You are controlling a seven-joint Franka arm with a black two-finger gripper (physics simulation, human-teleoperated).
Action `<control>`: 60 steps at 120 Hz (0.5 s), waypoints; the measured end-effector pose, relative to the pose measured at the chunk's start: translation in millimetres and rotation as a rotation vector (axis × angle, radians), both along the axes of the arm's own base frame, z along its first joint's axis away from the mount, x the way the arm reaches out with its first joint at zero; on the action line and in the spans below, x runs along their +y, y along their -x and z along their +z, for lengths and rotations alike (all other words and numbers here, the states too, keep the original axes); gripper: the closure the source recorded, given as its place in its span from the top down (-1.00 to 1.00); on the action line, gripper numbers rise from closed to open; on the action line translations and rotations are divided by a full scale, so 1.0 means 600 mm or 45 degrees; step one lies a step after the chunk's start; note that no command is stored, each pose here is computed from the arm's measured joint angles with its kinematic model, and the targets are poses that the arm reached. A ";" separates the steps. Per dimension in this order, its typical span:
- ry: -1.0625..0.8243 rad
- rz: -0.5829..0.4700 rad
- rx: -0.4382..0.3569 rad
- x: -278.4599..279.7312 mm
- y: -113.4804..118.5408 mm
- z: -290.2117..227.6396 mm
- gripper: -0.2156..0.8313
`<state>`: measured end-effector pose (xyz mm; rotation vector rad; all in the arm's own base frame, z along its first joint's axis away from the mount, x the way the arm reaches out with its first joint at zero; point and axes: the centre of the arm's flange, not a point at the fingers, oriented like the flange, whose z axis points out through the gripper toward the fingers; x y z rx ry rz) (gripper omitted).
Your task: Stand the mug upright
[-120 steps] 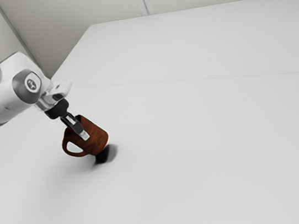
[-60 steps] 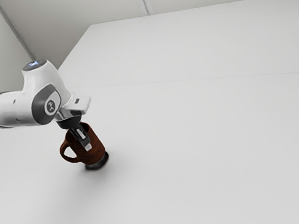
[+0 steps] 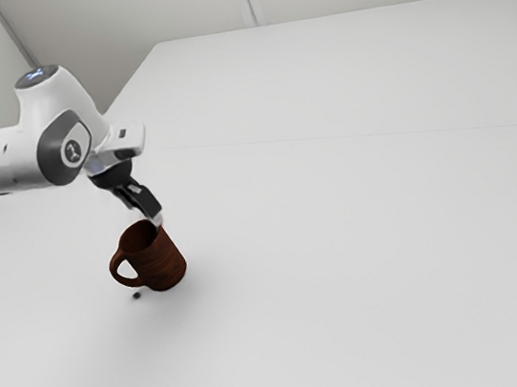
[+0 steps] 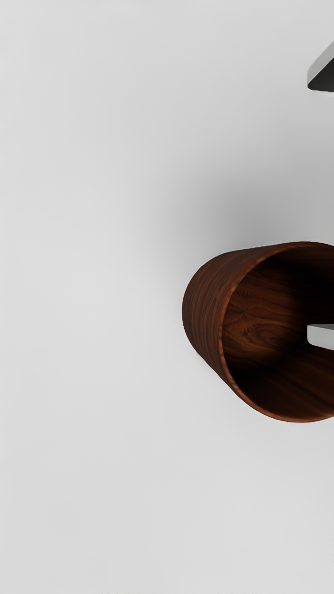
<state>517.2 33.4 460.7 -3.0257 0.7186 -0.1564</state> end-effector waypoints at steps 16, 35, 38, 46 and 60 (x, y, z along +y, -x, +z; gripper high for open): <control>0.069 0.090 -0.018 -0.022 -0.019 0.076 0.52; 0.107 0.123 -0.028 -0.059 -0.041 0.165 0.56; 0.115 0.125 -0.026 -0.065 -0.045 0.176 0.56; 0.132 0.135 -0.012 -0.077 -0.051 0.198 0.57; 0.143 0.169 0.015 -0.087 -0.067 0.227 0.58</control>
